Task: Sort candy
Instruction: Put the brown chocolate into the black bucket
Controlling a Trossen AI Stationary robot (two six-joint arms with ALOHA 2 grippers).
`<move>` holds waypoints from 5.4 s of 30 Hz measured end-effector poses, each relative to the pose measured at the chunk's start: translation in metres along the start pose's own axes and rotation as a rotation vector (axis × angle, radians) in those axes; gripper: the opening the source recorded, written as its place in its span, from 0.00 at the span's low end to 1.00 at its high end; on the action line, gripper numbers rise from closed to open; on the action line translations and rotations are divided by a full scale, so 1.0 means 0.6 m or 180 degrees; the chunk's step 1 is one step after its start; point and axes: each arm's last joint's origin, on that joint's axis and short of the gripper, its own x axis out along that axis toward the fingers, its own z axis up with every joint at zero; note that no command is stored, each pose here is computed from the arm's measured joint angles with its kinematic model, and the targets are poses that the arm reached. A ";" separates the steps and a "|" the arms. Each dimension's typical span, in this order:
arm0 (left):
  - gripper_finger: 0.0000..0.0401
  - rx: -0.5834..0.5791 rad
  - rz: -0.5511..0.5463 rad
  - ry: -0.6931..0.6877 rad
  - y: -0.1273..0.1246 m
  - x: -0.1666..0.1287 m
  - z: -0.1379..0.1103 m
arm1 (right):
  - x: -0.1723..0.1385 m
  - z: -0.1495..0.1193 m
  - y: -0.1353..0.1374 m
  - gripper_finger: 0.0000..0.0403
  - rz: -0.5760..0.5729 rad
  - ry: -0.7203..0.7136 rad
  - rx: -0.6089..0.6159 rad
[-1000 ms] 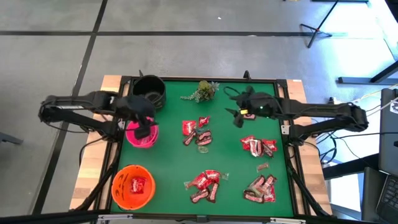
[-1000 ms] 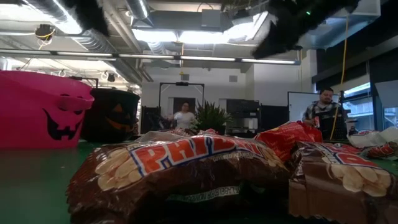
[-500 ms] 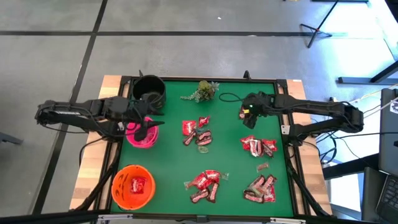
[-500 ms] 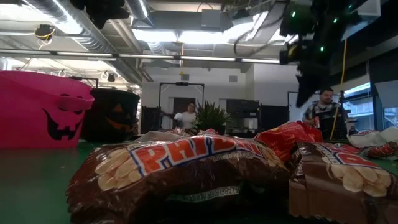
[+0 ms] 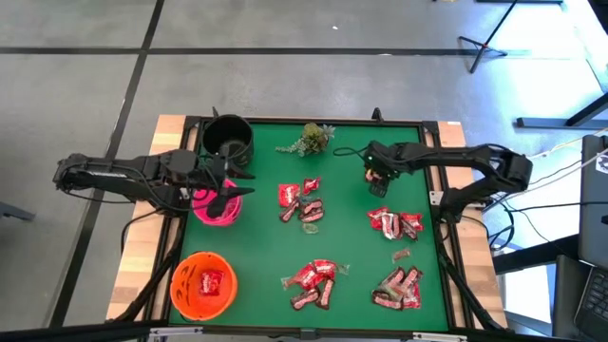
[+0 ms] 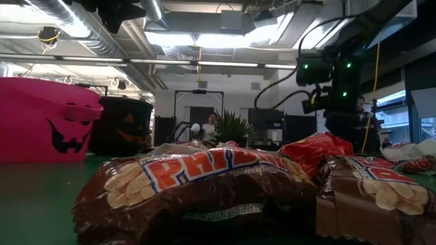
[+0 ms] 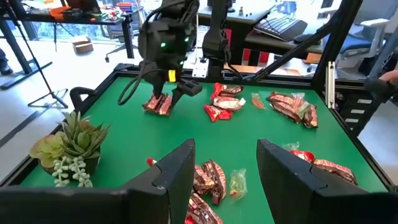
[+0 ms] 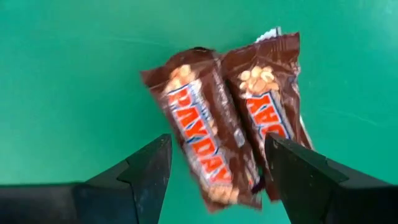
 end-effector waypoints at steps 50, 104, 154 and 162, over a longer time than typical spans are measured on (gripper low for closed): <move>0.57 -0.0033 0.0698 -0.0111 0.027 0.101 -0.003 | -0.199 0.200 0.101 0.18 0.1538 -0.2420 -0.0819; 0.01 0.0357 0.1427 -0.0634 0.041 0.185 -0.005 | -0.199 0.248 0.144 0.24 0.1208 -0.3342 -0.0754; 0.49 -0.0504 0.1990 0.0120 0.149 -0.017 0.019 | -0.206 0.031 0.004 0.58 -0.0597 -0.2015 -0.0022; 0.49 -0.0289 0.1191 -0.0293 0.121 0.008 0.044 | -0.081 -0.019 -0.058 0.58 -0.0472 -0.1528 0.0493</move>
